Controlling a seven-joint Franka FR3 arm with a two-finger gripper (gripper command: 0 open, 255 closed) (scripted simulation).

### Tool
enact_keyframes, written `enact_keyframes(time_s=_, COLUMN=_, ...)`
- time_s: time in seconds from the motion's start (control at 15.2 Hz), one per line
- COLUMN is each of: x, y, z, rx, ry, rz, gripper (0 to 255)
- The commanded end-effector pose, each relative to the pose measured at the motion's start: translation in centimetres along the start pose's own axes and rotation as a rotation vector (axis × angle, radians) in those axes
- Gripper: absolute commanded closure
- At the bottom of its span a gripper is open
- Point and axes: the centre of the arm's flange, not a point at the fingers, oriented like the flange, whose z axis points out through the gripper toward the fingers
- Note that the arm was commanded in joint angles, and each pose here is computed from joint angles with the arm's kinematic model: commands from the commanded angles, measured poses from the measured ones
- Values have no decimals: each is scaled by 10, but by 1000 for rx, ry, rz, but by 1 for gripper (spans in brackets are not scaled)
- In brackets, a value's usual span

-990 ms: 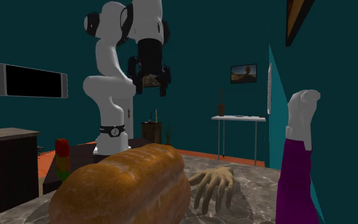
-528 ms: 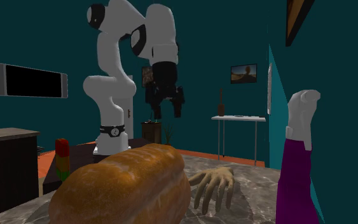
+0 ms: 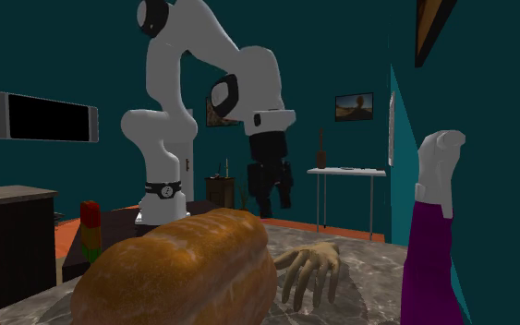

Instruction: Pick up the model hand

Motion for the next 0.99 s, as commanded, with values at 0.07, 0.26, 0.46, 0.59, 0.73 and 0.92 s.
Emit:
enact_keyframes(time_s=0.07, x=17, y=-8, z=33, rx=9, ry=15, rz=-43, gripper=0)
enact_keyframes(time_s=0.26, x=26, y=-13, z=57, rx=13, ry=23, rz=-67, gripper=0)
enact_keyframes(time_s=0.46, x=24, y=-13, z=73, rx=13, ry=23, rz=-67, gripper=0)
enact_keyframes(time_s=0.59, x=22, y=-13, z=83, rx=13, ry=23, rz=-67, gripper=0)
enact_keyframes(time_s=0.73, x=21, y=-13, z=91, rx=13, ry=23, rz=-67, gripper=0)
enact_keyframes(time_s=0.92, x=21, y=-13, z=91, rx=13, ry=23, rz=-67, gripper=255)
